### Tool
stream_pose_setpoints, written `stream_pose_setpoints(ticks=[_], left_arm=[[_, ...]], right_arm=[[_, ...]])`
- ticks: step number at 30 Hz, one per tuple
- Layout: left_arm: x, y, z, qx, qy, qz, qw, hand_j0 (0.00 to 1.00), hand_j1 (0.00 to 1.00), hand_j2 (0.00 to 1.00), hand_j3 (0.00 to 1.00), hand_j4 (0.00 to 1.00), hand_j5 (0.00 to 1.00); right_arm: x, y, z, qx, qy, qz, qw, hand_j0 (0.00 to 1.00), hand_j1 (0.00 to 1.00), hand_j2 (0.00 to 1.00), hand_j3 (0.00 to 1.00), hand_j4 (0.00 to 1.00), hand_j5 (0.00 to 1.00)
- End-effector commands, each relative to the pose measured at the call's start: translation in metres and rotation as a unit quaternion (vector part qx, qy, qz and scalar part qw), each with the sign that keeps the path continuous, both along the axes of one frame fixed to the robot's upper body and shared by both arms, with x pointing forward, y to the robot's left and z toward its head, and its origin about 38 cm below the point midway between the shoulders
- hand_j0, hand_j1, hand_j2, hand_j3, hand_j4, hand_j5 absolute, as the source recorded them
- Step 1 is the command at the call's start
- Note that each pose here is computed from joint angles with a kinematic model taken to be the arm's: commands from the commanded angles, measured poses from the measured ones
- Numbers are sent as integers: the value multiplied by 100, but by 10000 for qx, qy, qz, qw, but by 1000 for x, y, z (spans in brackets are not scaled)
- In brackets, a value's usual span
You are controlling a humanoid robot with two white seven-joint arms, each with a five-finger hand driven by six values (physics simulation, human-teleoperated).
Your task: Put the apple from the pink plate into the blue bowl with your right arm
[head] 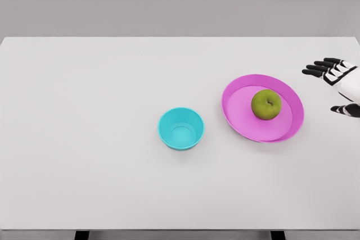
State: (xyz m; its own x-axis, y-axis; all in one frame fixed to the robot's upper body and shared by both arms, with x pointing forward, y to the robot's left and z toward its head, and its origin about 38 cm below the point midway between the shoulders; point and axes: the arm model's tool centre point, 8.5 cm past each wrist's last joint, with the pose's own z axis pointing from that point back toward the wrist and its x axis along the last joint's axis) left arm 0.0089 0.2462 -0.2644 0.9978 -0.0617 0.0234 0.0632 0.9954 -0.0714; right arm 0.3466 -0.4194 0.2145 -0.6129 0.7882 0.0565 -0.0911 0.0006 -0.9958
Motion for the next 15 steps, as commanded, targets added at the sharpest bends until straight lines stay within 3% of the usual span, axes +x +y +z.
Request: stream_pose_setpoints(ticks=[1,4,6,8,10,12,14,15], left_arm=[[0,0,0,1,6,1,10000,100,100,100,100,100,100],[0,0,0,-1,-2,1,10000,100,100,100,100,100,100],[0,0,0,1,6,1,10000,100,100,100,100,100,100],[0,0,0,-1,-2,1,10000,100,100,100,100,100,100],[0,0,0,-1,-2,1,10000,100,100,100,100,100,100],[0,0,0,-1,-2,1,10000,100,100,100,100,100,100],[0,0,0,1,6,1,10000,100,100,100,100,100,100],[0,0,0,-1,-2,1,10000,100,100,100,100,100,100]], right_arm=[[0,-1,1,32,-5,-9,10000,100,100,100,100,100,100],[1,-2,3,61,-30,-27,10000,100,100,100,100,100,100],[10,5,4,3,-19,93,10000,100,100,100,100,100,100],[22,8,-5,-142,191,133,9996,100,100,100,100,100,100],[32,8,2,-717,633,174,9953,100,100,100,100,100,100],[44,5,20,-1378,1002,156,9853,100,100,100,100,100,100],[50,3,35,-1811,1229,127,9757,100,100,100,100,100,100],[53,5,41,-1840,1187,138,9756,100,100,100,100,100,100]])
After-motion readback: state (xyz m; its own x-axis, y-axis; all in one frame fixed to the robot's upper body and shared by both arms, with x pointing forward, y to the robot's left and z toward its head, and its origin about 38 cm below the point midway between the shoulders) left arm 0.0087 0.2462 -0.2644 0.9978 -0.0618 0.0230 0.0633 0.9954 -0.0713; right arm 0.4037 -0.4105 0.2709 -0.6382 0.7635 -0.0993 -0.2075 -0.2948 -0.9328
